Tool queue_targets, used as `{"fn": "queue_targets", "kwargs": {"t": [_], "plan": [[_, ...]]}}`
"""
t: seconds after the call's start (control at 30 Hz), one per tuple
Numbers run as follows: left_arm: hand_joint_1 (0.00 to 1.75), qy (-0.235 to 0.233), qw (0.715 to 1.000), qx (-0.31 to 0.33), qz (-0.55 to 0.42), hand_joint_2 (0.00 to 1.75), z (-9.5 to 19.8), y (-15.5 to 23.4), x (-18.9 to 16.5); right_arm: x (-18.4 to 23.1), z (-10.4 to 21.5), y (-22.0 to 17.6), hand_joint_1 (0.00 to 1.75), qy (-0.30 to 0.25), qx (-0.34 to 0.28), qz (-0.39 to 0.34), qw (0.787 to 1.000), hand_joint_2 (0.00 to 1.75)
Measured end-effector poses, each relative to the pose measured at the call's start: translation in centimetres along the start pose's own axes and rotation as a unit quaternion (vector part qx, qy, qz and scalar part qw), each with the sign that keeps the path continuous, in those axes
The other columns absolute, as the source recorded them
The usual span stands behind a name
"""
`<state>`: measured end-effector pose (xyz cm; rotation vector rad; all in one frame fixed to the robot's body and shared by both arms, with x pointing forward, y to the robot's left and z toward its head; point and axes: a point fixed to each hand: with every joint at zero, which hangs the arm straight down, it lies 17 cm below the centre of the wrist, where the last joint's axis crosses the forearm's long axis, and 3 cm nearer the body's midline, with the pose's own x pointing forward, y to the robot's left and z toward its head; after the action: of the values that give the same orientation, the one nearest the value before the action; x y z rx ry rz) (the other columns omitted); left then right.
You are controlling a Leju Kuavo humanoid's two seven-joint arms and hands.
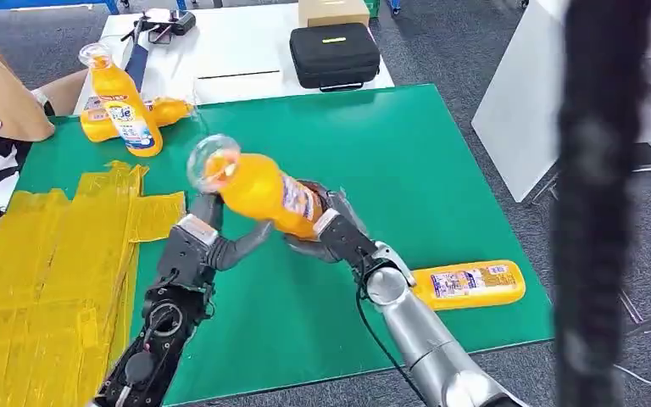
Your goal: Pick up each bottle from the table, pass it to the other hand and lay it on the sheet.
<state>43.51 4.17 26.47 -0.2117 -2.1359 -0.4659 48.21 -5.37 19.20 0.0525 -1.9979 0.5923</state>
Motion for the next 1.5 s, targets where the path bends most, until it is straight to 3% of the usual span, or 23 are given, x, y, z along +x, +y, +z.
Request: {"fn": "queue_targets", "kwargs": {"t": [0.27,0.7,0.9,1.07,1.27,1.5], "plan": [[0.0,0.01,0.991,-0.064,0.12,1.75,0.9,-2.6,0.7,-0.3,-0.2,-1.1,1.75,0.002,-0.027,0.021,0.999,1.75],[0.0,0.012,0.989,-0.071,0.128,1.75,0.9,-2.8,0.8,-0.5,-0.1,-0.9,1.75,0.003,-0.023,0.04,0.999,1.75],[0.0,0.016,0.996,-0.035,0.083,1.75,0.3,-1.7,0.3,-0.1,0.0,1.4,1.75,0.006,0.007,0.046,0.999,1.75],[0.0,-0.016,0.992,0.067,-0.108,1.75,-0.3,2.2,0.7,0.5,0.6,4.8,1.75,0.005,0.053,0.044,0.998,1.75],[0.0,-0.032,0.974,0.12,-0.191,1.75,0.1,4.2,1.6,0.9,0.7,5.9,1.75,0.0,0.068,0.049,0.997,1.75],[0.03,-0.017,0.976,0.14,-0.165,1.75,0.4,5.4,0.8,1.3,0.6,6.5,1.75,-0.009,0.069,0.06,0.996,1.75]]}}
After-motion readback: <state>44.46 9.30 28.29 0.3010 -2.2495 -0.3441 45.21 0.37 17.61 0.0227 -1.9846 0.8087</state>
